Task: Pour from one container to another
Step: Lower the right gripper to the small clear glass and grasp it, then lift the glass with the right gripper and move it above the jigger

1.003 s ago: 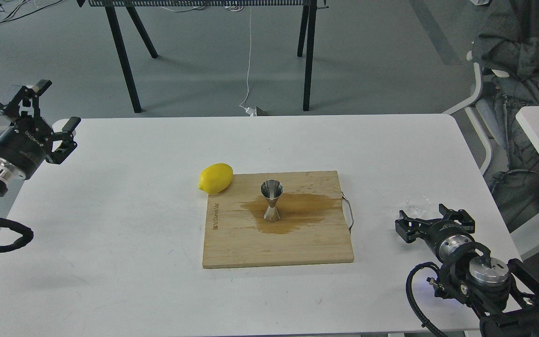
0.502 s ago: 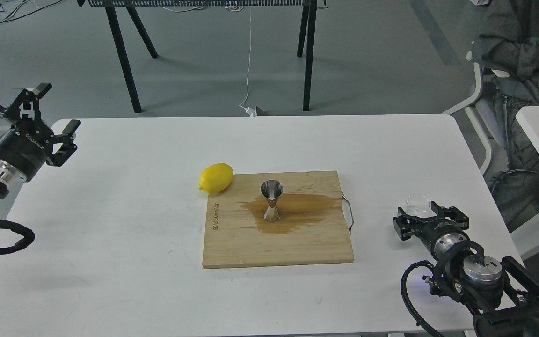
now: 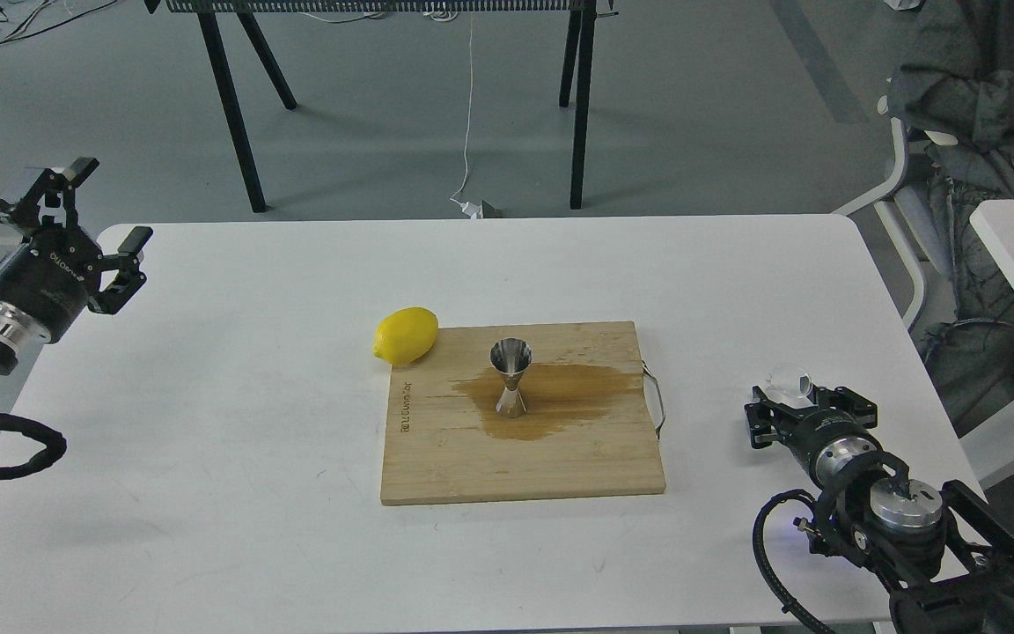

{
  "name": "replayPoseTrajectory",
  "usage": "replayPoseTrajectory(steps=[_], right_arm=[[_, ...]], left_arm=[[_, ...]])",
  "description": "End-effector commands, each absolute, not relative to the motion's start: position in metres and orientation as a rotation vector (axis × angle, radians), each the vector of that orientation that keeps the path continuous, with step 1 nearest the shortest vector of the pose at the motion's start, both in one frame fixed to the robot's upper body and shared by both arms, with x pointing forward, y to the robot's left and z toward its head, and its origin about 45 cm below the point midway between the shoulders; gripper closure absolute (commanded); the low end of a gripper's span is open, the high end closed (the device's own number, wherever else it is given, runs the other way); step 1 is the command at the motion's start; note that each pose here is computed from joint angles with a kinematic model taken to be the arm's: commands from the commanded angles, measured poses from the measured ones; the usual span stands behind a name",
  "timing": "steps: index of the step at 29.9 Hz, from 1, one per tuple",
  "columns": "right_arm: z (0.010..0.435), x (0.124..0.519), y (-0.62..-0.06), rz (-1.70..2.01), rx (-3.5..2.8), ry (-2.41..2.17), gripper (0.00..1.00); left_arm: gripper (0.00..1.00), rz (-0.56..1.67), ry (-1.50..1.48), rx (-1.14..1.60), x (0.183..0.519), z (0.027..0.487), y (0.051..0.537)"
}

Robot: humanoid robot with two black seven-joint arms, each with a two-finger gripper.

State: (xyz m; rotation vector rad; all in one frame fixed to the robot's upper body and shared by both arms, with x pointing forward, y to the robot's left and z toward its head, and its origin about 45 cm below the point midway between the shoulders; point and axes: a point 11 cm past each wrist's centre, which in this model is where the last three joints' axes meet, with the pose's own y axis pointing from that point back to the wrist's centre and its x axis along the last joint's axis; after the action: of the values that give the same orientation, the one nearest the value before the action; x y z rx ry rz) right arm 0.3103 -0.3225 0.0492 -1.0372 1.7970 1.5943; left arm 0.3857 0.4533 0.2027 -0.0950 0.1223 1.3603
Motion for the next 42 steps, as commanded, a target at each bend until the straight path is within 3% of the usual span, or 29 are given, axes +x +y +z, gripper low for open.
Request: replayPoseTrajectory(steps=[1,12,24,42], right_arm=[[0.049,0.31,-0.32,1.592,-1.053,1.788,0.43],[0.05,0.311,-0.319,1.576,-1.093,1.785,0.57],[0.055,0.311,-0.302,1.57,-1.209,1.766,0.61],[0.148,0.352,-0.228,1.303,-1.832,1.59,0.6]], left_arm=[[0.0,1.366,0.124,-0.092,0.385,0.201,0.455],[0.0,1.37,0.124,-0.089,0.385,0.201,0.456],[0.0,1.37,0.129,-0.091,0.385,0.199,0.455],[0.0,1.365,0.14,-0.115,0.388,0.197,0.448]])
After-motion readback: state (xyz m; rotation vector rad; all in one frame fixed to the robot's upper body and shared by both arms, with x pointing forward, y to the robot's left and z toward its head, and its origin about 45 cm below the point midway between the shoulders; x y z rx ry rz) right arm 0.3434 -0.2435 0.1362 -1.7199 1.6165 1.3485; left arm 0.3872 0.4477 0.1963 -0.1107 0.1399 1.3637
